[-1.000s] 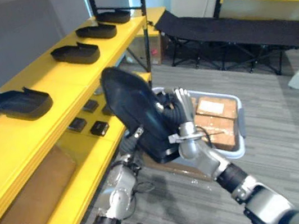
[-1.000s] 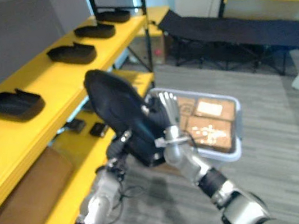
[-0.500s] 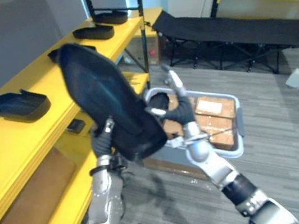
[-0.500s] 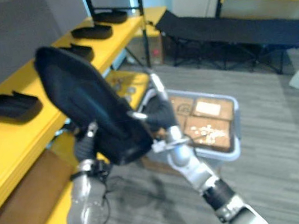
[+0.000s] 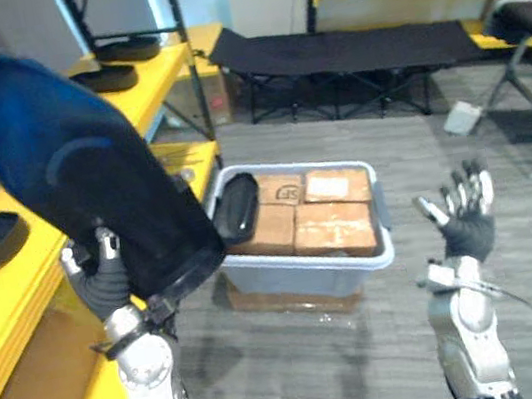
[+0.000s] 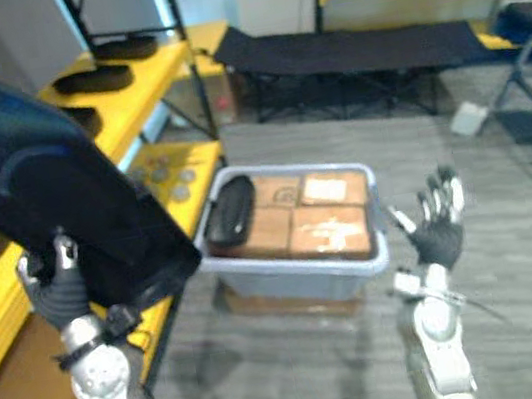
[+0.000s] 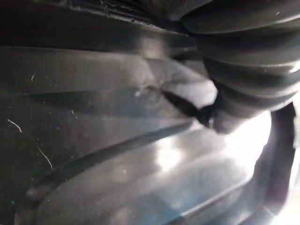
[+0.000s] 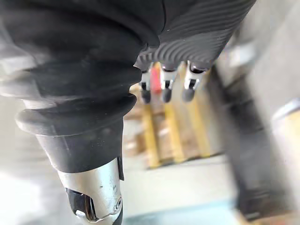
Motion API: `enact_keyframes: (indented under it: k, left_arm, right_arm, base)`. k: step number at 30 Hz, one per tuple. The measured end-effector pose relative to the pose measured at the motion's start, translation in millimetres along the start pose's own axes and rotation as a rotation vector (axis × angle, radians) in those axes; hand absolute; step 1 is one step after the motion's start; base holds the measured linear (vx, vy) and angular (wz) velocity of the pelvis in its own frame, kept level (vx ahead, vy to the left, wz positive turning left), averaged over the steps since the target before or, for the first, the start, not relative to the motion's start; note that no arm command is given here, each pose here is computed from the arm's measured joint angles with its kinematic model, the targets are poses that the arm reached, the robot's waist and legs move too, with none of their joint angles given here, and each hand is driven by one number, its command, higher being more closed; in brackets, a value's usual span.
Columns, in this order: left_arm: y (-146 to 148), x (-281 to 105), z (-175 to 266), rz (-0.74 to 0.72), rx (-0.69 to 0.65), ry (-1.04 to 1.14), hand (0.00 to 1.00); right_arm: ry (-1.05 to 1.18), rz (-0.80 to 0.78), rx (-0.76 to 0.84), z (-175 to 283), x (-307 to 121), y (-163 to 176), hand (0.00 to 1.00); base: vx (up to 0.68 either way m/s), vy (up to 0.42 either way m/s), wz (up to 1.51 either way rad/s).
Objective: Walk over and take plastic housings, then place them on the shelf
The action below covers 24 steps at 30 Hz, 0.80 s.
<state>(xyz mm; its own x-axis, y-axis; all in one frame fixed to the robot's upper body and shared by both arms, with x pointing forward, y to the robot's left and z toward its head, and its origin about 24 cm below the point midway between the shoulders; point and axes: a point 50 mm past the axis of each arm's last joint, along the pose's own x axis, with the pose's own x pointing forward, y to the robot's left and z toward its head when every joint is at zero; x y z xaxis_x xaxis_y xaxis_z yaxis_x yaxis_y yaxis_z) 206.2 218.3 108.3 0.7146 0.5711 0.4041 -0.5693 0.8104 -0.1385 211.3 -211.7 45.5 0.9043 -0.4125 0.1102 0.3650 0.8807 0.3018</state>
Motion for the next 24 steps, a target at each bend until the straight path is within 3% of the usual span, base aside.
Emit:
enact_keyframes:
  k: [7,17,24]
  left_arm:
    - [15.3,-11.3,0.9,0.054,-0.084,0.048,1.0]
    - [99.2,-19.8,31.5,0.37,0.154,-0.1,1.0]
    - [125.2,-39.1,33.4,0.482,0.143,-0.079,1.0]
  right_arm:
    - [0.049,0.129,0.052,-14.3,-7.2,5.8,0.0]
    - [0.067,0.471,-0.075,-36.1,-7.2,89.7,0.0]
    - [0.092,0.466,-0.128,-41.0,-6.9,99.9,0.0]
  base:
    - [0.01,-0.008,0.13]
    - [-0.02,-0.025,0.66]
    - [-0.01,0.001,0.34]
